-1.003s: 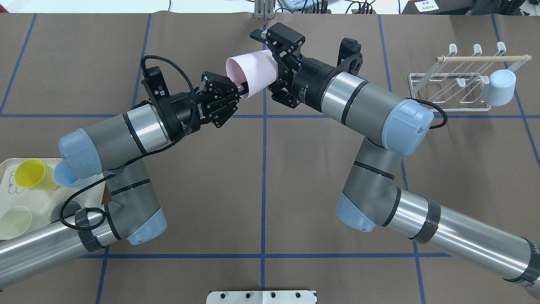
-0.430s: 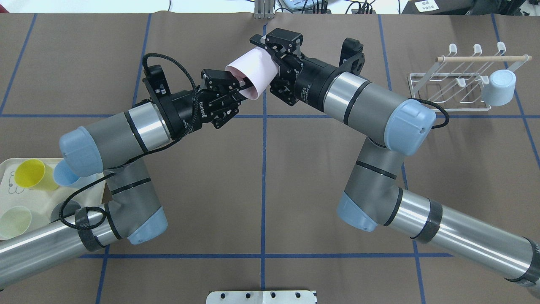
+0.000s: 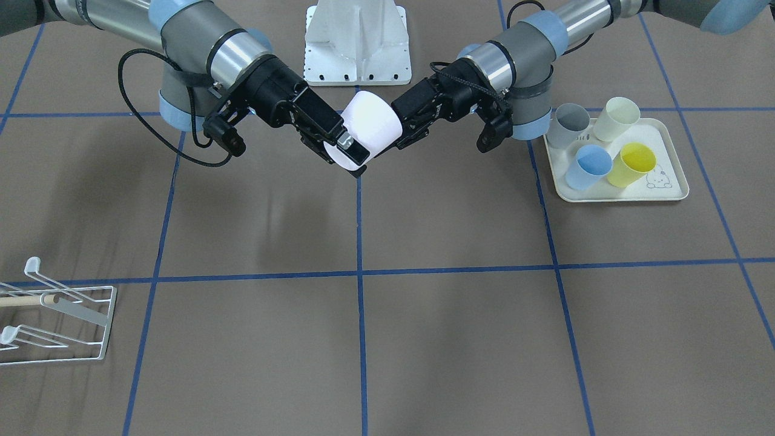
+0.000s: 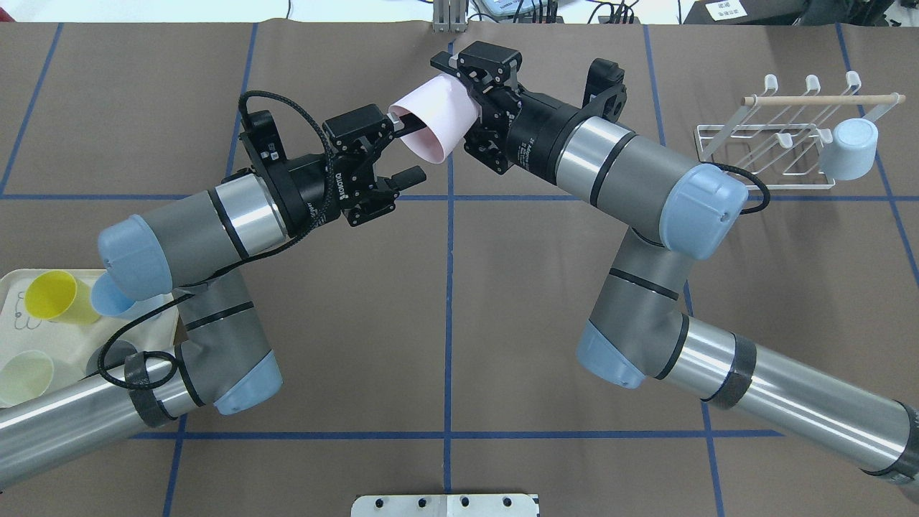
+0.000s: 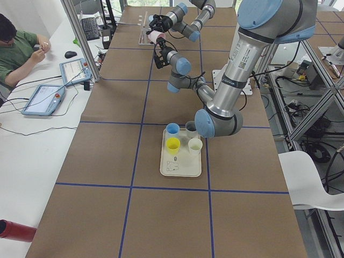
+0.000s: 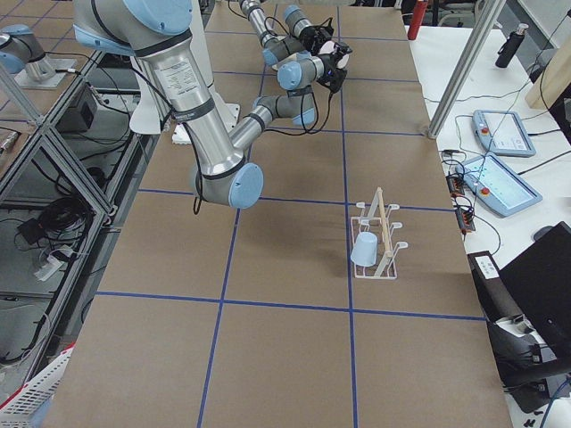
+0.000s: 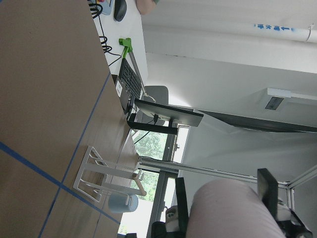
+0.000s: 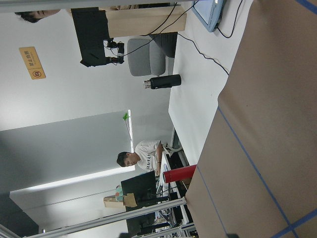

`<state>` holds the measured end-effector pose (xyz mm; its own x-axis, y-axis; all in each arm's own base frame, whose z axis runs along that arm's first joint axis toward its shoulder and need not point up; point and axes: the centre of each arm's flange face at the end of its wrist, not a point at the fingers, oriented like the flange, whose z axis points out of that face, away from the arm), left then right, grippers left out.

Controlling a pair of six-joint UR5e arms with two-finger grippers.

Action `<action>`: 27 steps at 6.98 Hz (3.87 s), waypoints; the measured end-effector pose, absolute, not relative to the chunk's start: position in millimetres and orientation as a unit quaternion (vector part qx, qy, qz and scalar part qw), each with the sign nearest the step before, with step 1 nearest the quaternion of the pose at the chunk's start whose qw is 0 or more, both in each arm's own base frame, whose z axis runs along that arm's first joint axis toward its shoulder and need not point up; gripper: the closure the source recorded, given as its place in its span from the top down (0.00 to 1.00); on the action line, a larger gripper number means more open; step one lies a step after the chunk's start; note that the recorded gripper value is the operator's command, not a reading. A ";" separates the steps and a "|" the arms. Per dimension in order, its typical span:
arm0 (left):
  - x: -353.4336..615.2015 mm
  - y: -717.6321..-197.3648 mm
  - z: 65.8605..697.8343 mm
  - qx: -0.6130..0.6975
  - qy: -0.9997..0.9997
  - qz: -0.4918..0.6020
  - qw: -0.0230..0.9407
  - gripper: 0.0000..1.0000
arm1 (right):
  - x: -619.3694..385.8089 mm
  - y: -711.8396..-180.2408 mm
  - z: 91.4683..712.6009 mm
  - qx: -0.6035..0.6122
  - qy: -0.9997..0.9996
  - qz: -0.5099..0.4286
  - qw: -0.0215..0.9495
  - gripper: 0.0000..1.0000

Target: Transfer IKEA cup to right arm and place on rack

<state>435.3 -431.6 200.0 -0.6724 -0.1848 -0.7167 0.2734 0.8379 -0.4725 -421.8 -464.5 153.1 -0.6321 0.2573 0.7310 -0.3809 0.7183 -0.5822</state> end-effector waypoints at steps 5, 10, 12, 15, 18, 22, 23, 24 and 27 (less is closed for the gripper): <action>430.7 -433.4 216.2 0.033 0.864 -0.286 0.414 1.00 | -368.8 -540.3 202.7 0.112 -0.780 0.424 0.445 0.00; 404.9 -452.9 268.4 0.163 0.790 -0.270 0.525 1.00 | -305.3 -570.7 223.2 0.335 -0.573 0.382 0.642 0.00; 365.0 -455.4 272.0 0.208 0.714 -0.244 0.623 1.00 | -276.1 -551.3 214.3 0.380 -0.486 0.371 0.694 0.00; 297.1 -473.4 308.0 0.216 0.630 -0.211 0.715 1.00 | -245.4 -538.6 279.6 0.442 -0.336 0.340 0.759 0.00; 261.3 -473.8 351.3 0.227 0.592 -0.181 0.752 1.00 | -201.7 -512.0 354.6 0.499 -0.186 0.312 0.787 0.00; 259.7 -473.6 357.2 0.226 0.588 -0.180 0.755 1.00 | -211.3 -485.0 405.2 0.527 -0.177 0.350 0.754 0.00; 261.0 -473.5 358.3 0.225 0.588 -0.180 0.756 1.00 | -214.5 -482.3 413.9 0.529 -0.182 0.351 0.751 0.00; 262.2 -473.4 358.8 0.224 0.588 -0.179 0.757 1.00 | -217.8 -483.3 427.0 0.530 -0.185 0.350 0.750 0.00; 263.6 -473.5 358.0 0.223 0.588 -0.178 0.756 1.00 | -226.4 -490.5 470.7 0.533 -0.183 0.339 0.754 0.00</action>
